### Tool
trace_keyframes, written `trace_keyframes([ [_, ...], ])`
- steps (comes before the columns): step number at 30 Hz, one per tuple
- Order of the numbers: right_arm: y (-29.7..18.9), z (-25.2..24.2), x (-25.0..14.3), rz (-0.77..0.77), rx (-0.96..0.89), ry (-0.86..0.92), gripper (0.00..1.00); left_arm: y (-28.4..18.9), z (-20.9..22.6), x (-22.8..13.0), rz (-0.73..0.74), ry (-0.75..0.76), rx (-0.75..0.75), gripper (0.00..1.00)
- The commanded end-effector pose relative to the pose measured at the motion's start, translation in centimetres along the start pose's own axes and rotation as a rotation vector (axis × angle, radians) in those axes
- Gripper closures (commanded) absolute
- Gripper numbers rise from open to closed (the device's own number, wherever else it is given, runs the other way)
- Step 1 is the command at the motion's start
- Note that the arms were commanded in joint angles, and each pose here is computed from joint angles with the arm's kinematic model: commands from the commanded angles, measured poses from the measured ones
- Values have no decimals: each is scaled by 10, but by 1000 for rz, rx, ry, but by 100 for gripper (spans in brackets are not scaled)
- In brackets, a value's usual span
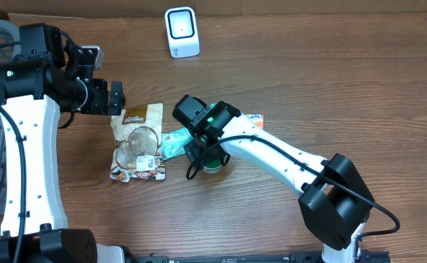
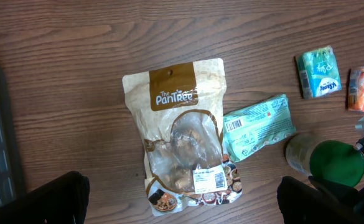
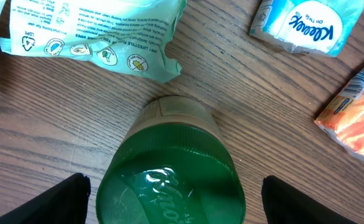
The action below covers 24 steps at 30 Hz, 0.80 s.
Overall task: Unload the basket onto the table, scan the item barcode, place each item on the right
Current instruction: 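Close the right gripper around the jar lid and grip it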
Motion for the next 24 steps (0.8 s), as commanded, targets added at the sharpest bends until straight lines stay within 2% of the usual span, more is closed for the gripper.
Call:
trace_keyframes([
  [1,8,0,-1,20,-3,5,14,-9,-2,3,-33,28,8,0],
  [12,15,0,-1,35,-9,4,14,-9,-2,3,-33,28,7,0],
  [24,15,0,-1,38,-10,5,20,-9,-2,3,-33,28,7,0],
])
Point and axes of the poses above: each gripper's point midway between its finger pads, its own y axis out along the fingers, its own z axis along the line the jaws close on, x = y × z, the point moved 8 cm from there along -y, back along the fingers, and after that the axes turned 3 degrees about y, right-handed, at the moved point
